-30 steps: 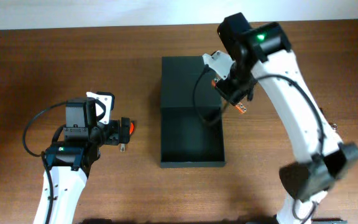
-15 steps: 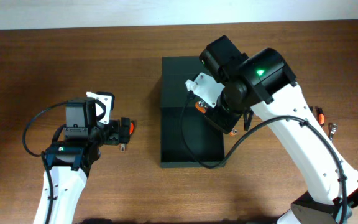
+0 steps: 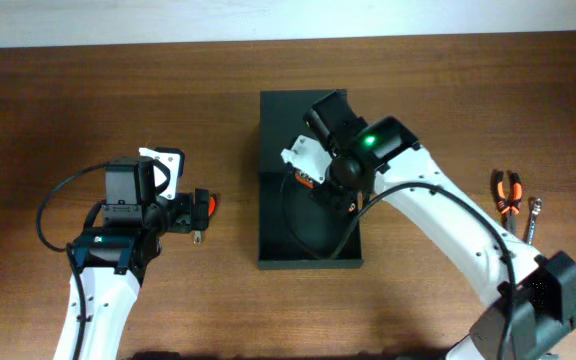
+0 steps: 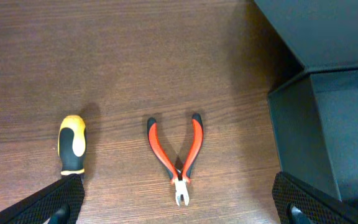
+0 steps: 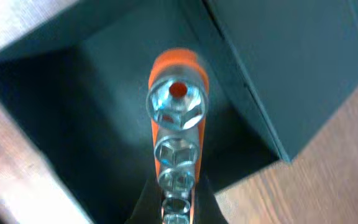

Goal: Pack container
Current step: 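Carry the socket rail with the right gripper into the green box, then release the socket rail and withdraw the right gripper to the right, then position the right gripper over the orange needle-nose pliers and grasp, then carry the pliers with the right gripper into the green box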

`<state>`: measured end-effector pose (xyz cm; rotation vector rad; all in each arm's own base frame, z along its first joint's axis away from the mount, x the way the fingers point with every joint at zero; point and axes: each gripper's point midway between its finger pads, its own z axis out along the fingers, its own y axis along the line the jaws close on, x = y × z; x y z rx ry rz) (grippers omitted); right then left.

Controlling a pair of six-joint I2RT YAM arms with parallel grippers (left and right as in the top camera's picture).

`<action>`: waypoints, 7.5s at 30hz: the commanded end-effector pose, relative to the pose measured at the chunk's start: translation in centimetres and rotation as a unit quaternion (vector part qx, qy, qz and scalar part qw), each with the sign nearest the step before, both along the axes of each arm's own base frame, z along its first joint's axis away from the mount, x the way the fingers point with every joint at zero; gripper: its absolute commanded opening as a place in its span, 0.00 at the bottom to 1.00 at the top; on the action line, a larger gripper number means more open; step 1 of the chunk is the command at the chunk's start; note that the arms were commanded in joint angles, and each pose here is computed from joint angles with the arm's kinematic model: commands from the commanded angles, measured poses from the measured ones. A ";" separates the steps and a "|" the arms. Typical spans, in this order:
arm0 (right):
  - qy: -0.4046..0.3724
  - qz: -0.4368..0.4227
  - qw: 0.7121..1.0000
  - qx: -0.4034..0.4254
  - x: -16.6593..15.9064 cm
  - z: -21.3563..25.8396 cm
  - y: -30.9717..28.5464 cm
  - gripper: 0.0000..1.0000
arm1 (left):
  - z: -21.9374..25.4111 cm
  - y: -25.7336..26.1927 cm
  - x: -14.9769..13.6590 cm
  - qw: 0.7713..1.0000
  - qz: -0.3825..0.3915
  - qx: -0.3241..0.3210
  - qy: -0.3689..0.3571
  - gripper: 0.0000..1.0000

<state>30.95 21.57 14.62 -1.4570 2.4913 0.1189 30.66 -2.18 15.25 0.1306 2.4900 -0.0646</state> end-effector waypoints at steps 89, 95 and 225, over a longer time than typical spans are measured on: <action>0.071 -0.511 0.856 -0.030 3.2 -7.4 -36.7 0.85 | -0.1 -0.1 1.0 1.000 -0.007 0.000 -0.001 0.99; 0.072 -0.498 0.863 -0.033 4.3 -8.8 -36.0 0.85 | -0.1 -0.1 1.0 1.000 -0.007 0.000 -0.001 0.99; -0.026 -0.043 0.999 0.011 -3.1 3.4 0.8 0.04 | -0.2 -0.1 0.9 1.000 -0.007 0.000 0.001 0.99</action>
